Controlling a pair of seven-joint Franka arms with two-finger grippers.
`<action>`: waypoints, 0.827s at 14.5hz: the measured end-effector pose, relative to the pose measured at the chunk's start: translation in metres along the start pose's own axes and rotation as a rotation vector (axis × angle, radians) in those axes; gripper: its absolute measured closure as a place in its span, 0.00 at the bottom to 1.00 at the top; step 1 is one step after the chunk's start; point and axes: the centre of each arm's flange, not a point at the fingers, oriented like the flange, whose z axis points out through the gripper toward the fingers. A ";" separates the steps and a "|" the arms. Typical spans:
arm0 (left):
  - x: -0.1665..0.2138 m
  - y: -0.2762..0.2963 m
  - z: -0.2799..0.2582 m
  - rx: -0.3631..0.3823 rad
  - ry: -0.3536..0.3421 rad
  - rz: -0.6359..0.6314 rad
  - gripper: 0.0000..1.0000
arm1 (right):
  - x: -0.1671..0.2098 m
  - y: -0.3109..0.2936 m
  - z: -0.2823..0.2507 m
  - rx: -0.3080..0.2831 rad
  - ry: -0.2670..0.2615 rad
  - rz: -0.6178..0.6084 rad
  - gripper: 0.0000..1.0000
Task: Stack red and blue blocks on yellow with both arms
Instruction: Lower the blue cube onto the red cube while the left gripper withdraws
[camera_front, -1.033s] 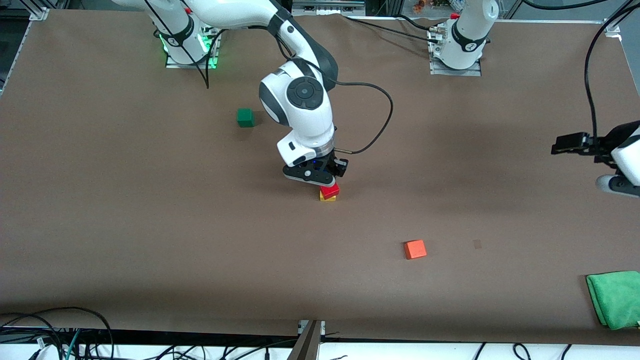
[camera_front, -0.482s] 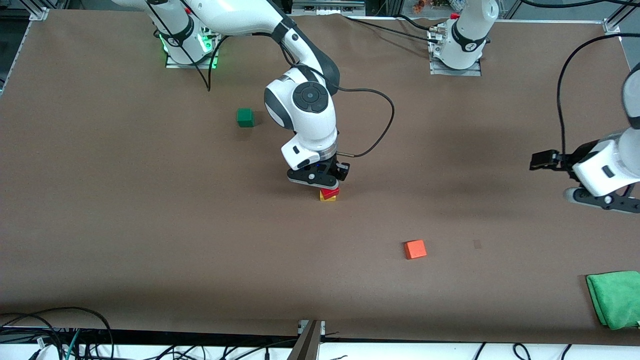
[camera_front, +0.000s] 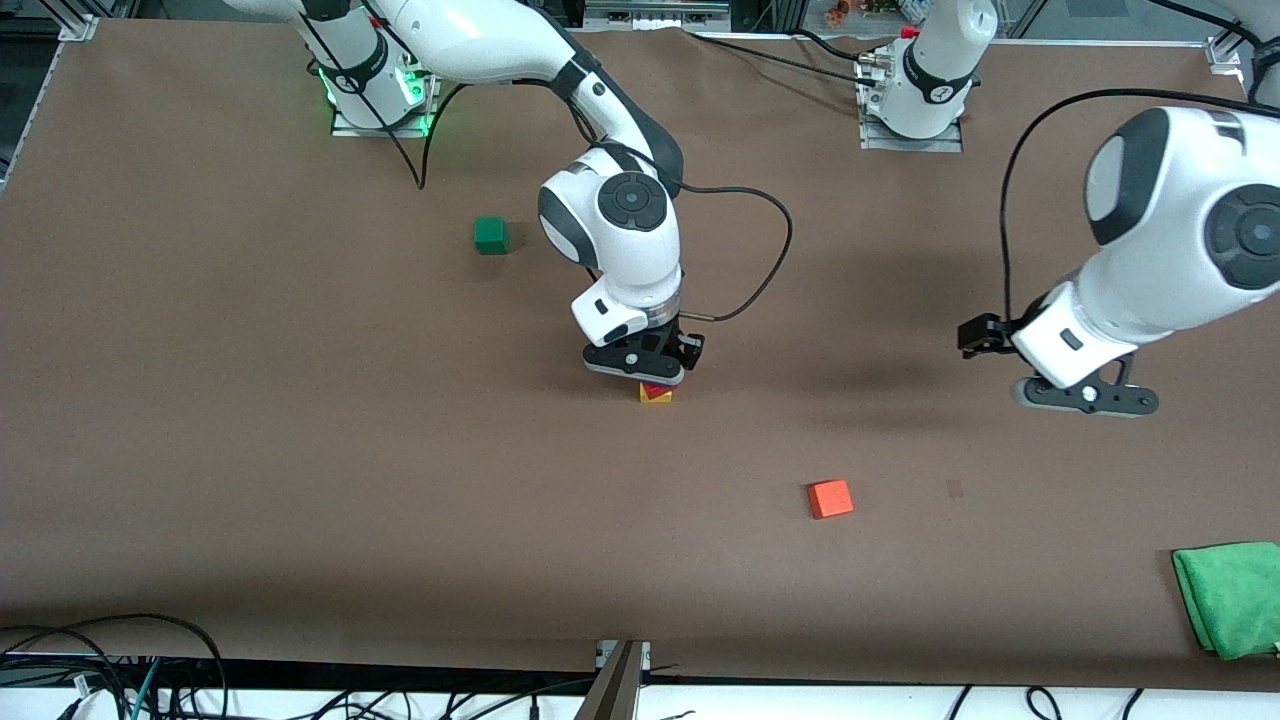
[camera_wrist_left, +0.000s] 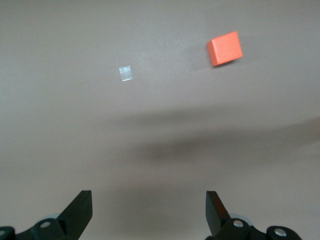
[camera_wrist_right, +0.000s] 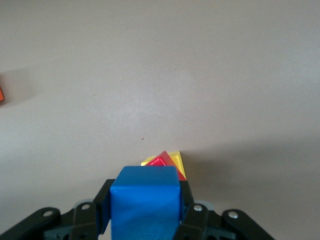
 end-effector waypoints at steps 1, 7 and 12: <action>-0.002 -0.001 -0.002 0.000 0.004 -0.001 0.00 | 0.001 0.000 0.000 -0.002 0.006 -0.004 0.44; -0.028 -0.022 -0.060 0.003 0.004 -0.033 0.00 | 0.000 0.000 0.002 -0.005 0.010 -0.008 0.44; -0.054 -0.043 -0.110 0.000 0.009 0.000 0.00 | 0.000 -0.001 0.002 -0.009 0.016 -0.014 0.44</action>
